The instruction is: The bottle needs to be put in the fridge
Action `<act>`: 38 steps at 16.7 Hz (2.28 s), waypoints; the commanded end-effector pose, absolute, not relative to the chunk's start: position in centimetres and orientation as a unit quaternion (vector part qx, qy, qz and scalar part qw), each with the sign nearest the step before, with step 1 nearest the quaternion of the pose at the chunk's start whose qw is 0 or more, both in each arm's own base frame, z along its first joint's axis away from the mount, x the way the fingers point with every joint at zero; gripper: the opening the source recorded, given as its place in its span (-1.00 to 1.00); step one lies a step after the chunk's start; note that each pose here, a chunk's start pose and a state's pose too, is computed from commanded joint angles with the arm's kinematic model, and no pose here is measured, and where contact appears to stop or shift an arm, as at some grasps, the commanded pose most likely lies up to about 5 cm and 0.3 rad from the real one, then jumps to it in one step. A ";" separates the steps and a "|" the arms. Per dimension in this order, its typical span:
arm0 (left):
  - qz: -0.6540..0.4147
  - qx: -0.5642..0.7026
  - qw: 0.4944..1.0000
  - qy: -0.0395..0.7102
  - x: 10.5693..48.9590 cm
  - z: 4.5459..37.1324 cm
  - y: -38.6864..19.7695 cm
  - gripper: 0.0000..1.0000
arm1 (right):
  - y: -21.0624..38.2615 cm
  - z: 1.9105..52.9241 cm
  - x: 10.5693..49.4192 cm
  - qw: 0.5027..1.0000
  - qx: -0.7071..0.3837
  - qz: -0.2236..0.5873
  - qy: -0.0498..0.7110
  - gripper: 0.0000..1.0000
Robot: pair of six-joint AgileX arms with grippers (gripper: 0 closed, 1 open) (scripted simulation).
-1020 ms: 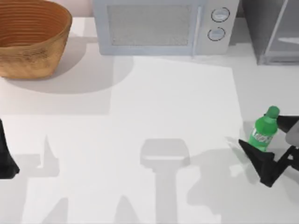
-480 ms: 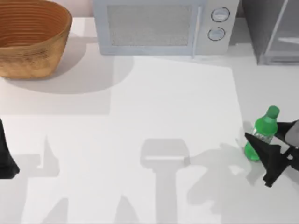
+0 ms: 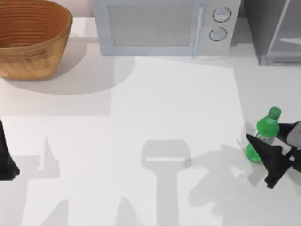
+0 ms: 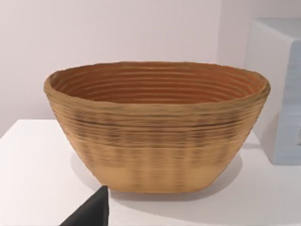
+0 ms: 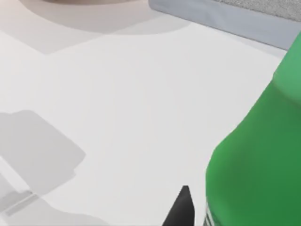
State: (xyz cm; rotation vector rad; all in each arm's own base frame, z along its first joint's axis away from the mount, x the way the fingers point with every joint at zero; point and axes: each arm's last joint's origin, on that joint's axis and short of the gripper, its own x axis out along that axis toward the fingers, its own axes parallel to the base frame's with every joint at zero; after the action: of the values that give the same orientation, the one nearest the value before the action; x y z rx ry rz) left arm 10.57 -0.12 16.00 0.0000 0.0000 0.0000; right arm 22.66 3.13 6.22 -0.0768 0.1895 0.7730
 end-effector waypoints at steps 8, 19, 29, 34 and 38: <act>0.000 0.000 1.000 0.000 10.6 16.0 -0.1 1.00 | 0.6 7.6 23.5 0.922 -0.055 0.376 0.080 -0.98; 0.000 0.000 1.000 0.000 10.6 16.0 -0.1 1.00 | -6.6 11.0 22.6 0.921 -0.034 0.376 0.097 -0.98; 0.000 0.000 1.000 0.000 10.6 16.0 -0.1 1.00 | -6.2 12.5 22.0 0.930 -0.047 0.352 0.097 -0.98; 0.000 0.000 1.000 0.000 10.6 16.0 -0.1 1.00 | -4.1 15.7 19.7 0.955 -0.068 0.274 0.094 -0.98; 0.000 0.000 1.000 0.000 10.6 16.0 -0.1 1.00 | -2.2 17.3 16.6 0.977 -0.067 0.186 0.081 -0.98</act>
State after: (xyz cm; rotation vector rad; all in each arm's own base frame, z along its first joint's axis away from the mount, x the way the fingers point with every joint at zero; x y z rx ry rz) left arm 10.57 -0.12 16.00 0.0000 0.0000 0.0000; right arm 16.59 -2.20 17.31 -0.1346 0.1636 0.3758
